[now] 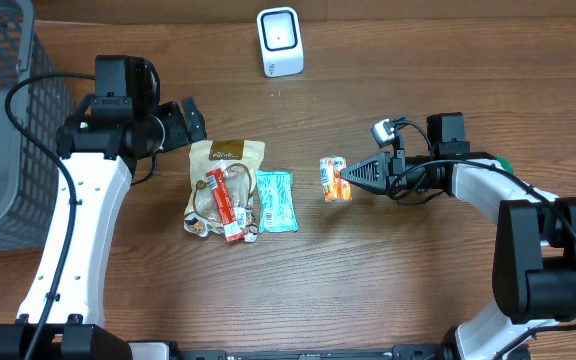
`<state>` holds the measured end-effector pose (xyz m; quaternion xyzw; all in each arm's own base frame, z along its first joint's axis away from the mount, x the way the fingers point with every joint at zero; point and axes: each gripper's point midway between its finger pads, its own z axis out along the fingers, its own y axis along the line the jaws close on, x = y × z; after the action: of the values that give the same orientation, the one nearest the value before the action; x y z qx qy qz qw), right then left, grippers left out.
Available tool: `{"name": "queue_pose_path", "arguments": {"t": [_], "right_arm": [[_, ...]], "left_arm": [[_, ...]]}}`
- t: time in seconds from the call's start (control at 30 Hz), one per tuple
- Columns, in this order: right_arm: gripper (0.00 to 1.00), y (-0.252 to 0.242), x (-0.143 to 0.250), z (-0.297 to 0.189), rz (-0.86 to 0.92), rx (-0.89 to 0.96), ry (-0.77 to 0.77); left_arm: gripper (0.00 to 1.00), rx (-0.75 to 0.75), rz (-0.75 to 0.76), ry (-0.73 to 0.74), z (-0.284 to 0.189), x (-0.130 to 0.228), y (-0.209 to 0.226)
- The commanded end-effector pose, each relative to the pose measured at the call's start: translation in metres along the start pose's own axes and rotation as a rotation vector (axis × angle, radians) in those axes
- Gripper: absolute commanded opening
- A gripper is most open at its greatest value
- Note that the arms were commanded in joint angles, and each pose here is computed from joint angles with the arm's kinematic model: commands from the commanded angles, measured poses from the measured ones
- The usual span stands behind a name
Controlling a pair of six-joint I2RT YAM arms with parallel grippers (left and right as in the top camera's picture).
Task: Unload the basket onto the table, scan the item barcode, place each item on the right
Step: 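Lift the Kleenex pack and rotate the right gripper sideways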
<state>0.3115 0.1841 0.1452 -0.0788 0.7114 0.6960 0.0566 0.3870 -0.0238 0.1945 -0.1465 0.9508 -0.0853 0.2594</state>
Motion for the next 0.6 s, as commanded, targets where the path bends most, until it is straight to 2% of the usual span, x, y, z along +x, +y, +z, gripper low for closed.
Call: {"name": "queue_pose_path", "arguments": {"t": [0.0,0.2,0.57], "right_arm": [[0.04,0.006,0.005,-0.001,0.009,-0.044,0.007],[0.04,0.025,0.009,-0.001,0.011,-0.044,0.007],[0.04,0.109,0.024,-0.003,-0.196,-0.044,0.007]], "left_arm": [[1.0,0.001,0.025,-0.016,-0.004,-0.004,0.0],[1.0,0.001,0.025,-0.016,-0.004,-0.004,0.0],[1.0,0.001,0.025,-0.016,-0.004,-0.004,0.0]]}}
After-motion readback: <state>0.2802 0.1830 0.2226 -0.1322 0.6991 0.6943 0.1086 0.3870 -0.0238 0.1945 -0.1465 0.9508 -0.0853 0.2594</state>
